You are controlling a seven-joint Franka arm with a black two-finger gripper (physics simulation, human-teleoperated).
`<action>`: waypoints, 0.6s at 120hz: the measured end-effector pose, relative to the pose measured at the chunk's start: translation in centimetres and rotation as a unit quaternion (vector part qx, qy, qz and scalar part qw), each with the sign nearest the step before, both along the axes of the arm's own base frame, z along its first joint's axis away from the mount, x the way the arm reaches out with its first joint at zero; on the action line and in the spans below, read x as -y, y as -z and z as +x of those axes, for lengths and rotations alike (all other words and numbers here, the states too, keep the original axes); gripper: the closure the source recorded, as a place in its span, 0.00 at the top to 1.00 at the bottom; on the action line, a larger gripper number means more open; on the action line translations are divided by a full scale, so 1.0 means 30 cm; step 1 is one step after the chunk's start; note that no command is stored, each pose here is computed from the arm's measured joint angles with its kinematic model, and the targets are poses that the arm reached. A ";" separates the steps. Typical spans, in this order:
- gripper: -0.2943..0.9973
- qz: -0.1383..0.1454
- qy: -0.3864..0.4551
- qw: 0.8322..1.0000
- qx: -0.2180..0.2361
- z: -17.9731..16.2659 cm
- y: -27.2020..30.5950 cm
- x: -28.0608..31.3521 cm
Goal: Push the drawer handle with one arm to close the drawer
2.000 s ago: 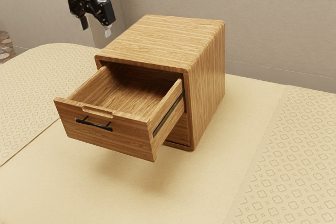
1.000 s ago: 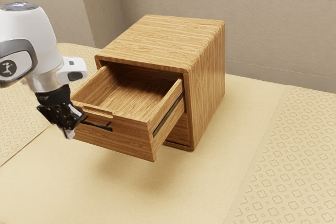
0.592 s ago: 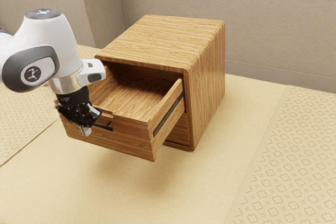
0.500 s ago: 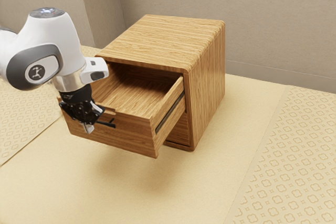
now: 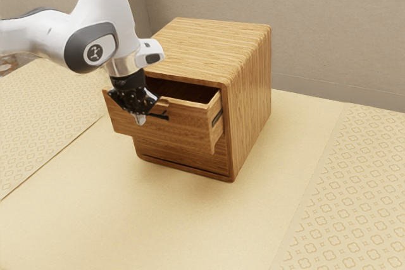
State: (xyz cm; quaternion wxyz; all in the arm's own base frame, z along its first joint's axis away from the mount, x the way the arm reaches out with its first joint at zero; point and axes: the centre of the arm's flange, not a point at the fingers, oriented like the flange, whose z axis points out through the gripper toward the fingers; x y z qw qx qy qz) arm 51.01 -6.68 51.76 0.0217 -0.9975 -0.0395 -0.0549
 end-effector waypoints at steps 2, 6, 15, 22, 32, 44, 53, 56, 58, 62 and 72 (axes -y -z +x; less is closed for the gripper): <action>0.16 0.000 0.000 1.000 0.000 0.009 0.000 0.000; 0.16 0.000 -0.002 1.000 -0.001 0.028 0.007 -0.004; 0.16 -0.001 -0.006 1.000 -0.003 0.075 0.018 -0.014; 0.16 0.000 -0.007 1.000 -0.001 0.109 0.019 -0.016; 0.16 0.001 -0.006 1.000 0.000 0.150 0.020 -0.014; 0.16 0.001 -0.005 1.000 0.003 0.196 0.021 -0.009; 0.16 0.002 -0.002 1.000 0.002 0.223 0.032 -0.007; 0.16 0.002 -0.002 1.000 0.002 0.231 0.035 -0.007; 0.16 0.002 -0.001 1.000 0.002 0.238 0.036 -0.008; 0.16 0.003 -0.001 1.000 0.002 0.254 0.040 -0.011; 0.16 0.004 -0.003 1.000 0.005 0.284 0.038 -0.034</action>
